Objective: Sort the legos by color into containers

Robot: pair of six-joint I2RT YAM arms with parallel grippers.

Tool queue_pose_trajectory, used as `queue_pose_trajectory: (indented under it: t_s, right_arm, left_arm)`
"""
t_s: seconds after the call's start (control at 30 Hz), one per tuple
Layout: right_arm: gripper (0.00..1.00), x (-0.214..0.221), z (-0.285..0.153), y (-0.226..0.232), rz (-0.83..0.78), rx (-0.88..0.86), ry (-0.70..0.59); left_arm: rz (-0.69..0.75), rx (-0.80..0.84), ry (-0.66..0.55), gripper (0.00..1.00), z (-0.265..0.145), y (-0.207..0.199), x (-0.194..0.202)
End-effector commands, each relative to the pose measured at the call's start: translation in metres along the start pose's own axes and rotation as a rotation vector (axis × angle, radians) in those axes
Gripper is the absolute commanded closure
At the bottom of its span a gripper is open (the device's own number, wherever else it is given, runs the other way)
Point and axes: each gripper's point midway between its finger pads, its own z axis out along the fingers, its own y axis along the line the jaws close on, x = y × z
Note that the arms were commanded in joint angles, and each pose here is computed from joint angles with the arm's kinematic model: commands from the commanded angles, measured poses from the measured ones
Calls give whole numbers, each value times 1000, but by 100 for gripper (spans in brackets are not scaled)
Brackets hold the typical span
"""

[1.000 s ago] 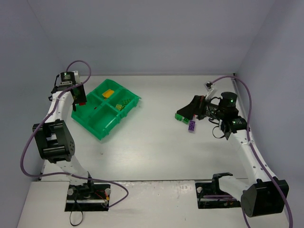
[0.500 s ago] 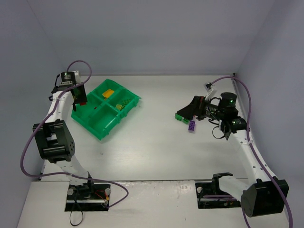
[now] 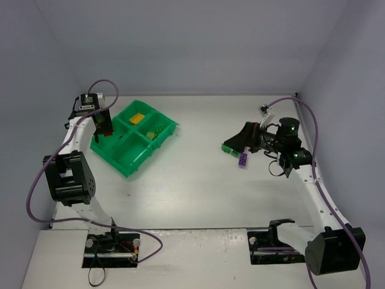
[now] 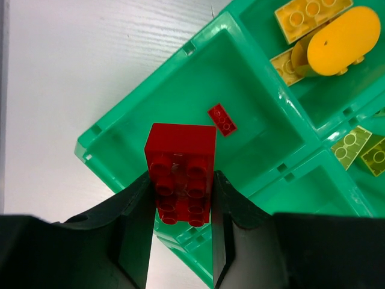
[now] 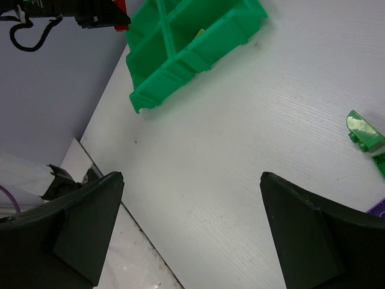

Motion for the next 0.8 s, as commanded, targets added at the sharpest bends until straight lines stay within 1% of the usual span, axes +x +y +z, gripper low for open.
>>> queue_pose_trajectory:
  t_s: [0.0,0.07,0.1,0.17,0.2,0.27,0.3,0.4,0.43,0.47,0.6,0.67,0.7,0.77]
  right_arm:
    - [7,-13,-3,8,-52,-18,-50]
    - [7,-13,-3,8,-53,-16,-51]
    - [7,-13,-4,8,-56,-17,-53]
    - [7,-12,-3,8,-53,-17,-49]
    - [6,-13,-3,9,-54,-19,-49]
    - [6,-13,-4,9,-56,-19,-51]
    - [7,-12,-3,9,-54,-20,-49]
    - [6,-13,-3,9,-54,-21,-50]
    - [6,-12,-4,9,-53,-20,-49]
    - [6,-12,-3,8,-51,-19,-47]
    - [6,-12,-5,5,-45,8,-60]
    - [7,-12,-6,-2,-22,56,-69]
    - [9,-16,-7,-13,-9,120,-89]
    - [19,-11,-8,-28,34,203,-81]
  left_arm:
    - [-12,23,-59,77,-8,-8,-14]
    - [-11,20,-57,73,-8,-7,-12]
    - [-11,19,-57,67,-9,-8,-11]
    - [-14,15,-59,60,-10,-7,-11]
    - [-16,14,-66,54,-12,-7,-12]
    - [-17,11,-72,49,-14,-6,-14]
    - [-16,12,-74,45,-14,-7,-14]
    - [-20,19,-81,43,-17,-8,-17]
    - [-21,20,-84,39,-18,-8,-17]
    - [-26,20,-87,38,-19,-8,-18]
    - [-31,42,-112,36,-32,-14,-24]
    - [-18,61,-132,36,-46,-23,-29]
    - [-8,67,-144,36,-52,-26,-32]
    - [29,108,-185,36,-73,-46,-38]
